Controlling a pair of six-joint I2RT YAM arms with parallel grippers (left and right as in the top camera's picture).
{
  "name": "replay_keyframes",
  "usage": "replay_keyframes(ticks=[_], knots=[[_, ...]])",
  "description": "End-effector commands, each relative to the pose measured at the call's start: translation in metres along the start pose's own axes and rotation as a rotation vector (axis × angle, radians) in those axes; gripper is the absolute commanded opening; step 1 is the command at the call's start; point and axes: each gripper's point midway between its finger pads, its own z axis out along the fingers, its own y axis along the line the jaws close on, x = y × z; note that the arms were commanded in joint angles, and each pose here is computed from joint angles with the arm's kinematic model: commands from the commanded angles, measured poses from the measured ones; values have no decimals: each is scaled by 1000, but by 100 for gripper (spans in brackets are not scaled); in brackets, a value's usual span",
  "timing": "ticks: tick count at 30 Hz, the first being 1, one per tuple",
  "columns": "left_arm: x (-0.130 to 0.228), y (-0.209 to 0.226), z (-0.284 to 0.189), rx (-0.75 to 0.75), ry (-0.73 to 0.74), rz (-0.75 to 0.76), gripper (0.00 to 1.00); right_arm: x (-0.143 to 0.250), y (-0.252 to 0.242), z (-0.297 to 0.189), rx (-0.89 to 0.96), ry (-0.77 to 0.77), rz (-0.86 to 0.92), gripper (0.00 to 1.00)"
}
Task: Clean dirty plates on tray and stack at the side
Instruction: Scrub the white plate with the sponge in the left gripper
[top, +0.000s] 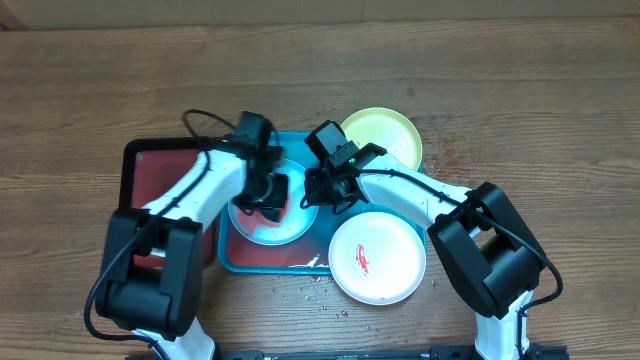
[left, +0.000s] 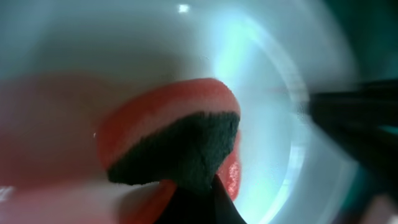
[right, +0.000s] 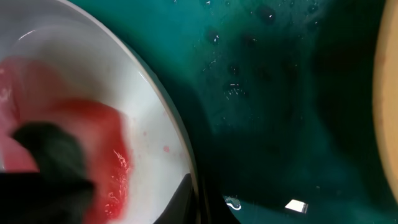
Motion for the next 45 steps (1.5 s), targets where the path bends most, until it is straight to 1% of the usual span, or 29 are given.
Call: replay_keyframes(ticks=[1,3,4,7,10,12,14,15,17,20,22,23,25,27,30,32,33,35,37,38,40,42,45], knots=[[1,-29,7,121,0,21,4,3,-3,10,11,20,5,4],[-9,-18,8,63,-43,-47,4,4,-4,10,12,22,6,4],[-15,-7,8,8,-68,-95,4,4,-4,10,13,22,6,4],[-21,34,2,-205,-133,-270,4,4,-4,10,12,22,6,4],[-12,73,-10,-424,-167,-412,4,4,-4,10,13,21,6,4],[-3,82,-14,-489,-149,-429,4,4,-4,10,13,21,6,4],[9,83,-15,-503,-97,-416,4,3,-4,10,13,21,6,4],[16,81,-14,-495,-61,-400,4,3,-4,10,12,20,6,4],[30,65,-7,-405,37,-315,4,2,-4,10,11,18,8,4],[45,20,2,-127,168,-98,4,2,-4,10,11,17,8,4],[56,-14,1,88,218,49,4,1,-4,10,9,15,8,4],[60,-29,-2,186,230,107,4,1,-4,10,7,12,7,4],[62,-46,-7,293,231,151,4,0,-3,10,7,11,7,4],[60,-52,-8,327,217,161,4,0,-3,10,7,11,7,4],[52,-52,-6,325,184,169,4,1,-4,10,7,12,7,4],[45,-41,-1,247,168,100,4,1,-4,10,8,13,7,4],[42,-28,2,167,163,42,4,1,-4,10,8,14,7,4],[39,5,4,-35,148,-84,4,1,-4,10,8,14,7,4],[43,40,-1,-251,135,-202,4,1,-4,10,8,14,7,4],[46,53,-5,-335,134,-244,4,1,-4,10,9,14,7,4],[58,76,-17,-492,144,-306,4,1,-4,10,9,15,7,4],[69,93,-30,-616,162,-340,4,1,-4,10,10,14,7,4],[80,109,-46,-747,179,-365,4,1,-4,10,7,12,7,4]])
